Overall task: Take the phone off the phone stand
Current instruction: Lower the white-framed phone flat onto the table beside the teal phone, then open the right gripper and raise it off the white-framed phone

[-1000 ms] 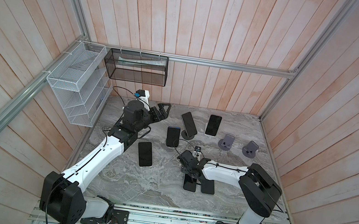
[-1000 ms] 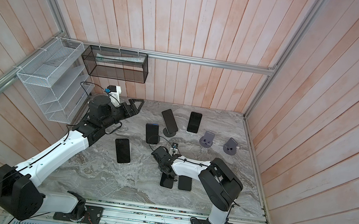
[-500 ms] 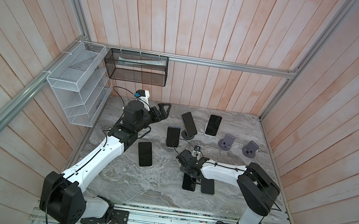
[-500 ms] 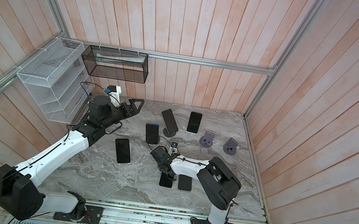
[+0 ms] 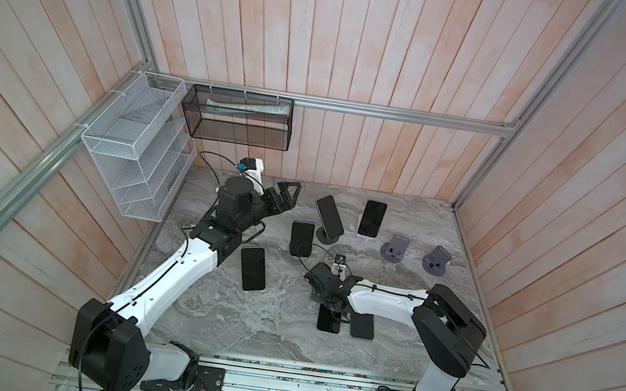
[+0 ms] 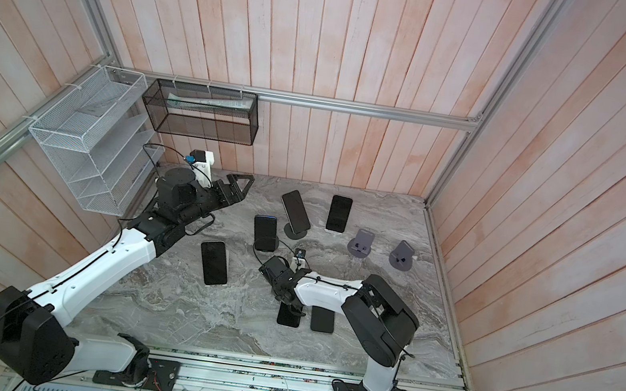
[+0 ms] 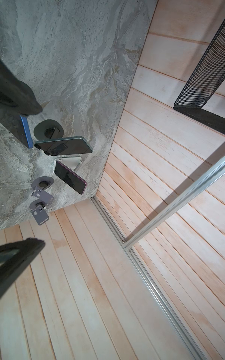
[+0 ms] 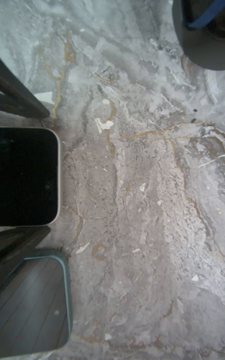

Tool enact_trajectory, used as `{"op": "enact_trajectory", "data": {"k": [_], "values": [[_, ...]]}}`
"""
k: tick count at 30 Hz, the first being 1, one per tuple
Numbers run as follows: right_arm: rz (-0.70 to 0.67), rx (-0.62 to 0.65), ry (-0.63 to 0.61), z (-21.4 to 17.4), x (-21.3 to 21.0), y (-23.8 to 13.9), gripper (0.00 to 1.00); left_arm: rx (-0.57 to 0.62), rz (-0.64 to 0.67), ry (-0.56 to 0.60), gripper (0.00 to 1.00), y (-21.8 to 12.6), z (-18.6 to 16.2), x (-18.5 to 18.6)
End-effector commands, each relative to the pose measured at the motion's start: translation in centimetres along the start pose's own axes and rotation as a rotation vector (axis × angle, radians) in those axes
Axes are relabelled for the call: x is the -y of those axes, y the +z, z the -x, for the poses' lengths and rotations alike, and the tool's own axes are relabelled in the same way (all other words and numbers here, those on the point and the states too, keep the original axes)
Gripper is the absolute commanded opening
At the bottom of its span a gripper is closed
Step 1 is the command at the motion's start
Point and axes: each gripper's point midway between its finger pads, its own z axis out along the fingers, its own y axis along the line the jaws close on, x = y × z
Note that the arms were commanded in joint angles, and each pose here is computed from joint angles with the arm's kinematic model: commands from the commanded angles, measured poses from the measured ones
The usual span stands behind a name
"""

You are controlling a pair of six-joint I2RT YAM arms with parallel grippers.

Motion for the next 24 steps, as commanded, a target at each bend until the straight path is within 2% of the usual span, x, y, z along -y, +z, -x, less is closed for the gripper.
{"op": "enact_trajectory", "data": {"k": [1, 15, 19, 24], "values": [[-0.002, -0.08, -0.106, -2.2, 1.0, -0.6, 0.91, 0.011, -0.005, 0.029, 1.0, -0.1, 0.1, 0.2], [0.109, 0.059, -0.138, 4.2, -0.7, -7.4, 0.98, 0.041, -0.022, 0.079, 1.0, -1.0, 1.2, 1.5], [0.1, 0.122, -0.091, 6.6, 1.6, -9.5, 0.98, 0.049, -0.025, 0.113, 1.0, -1.2, 1.4, 2.5], [0.057, 0.249, 0.037, 11.0, 7.7, -11.0, 0.98, 0.032, -0.028, 0.11, 1.0, -1.8, 1.2, 3.3]]}}
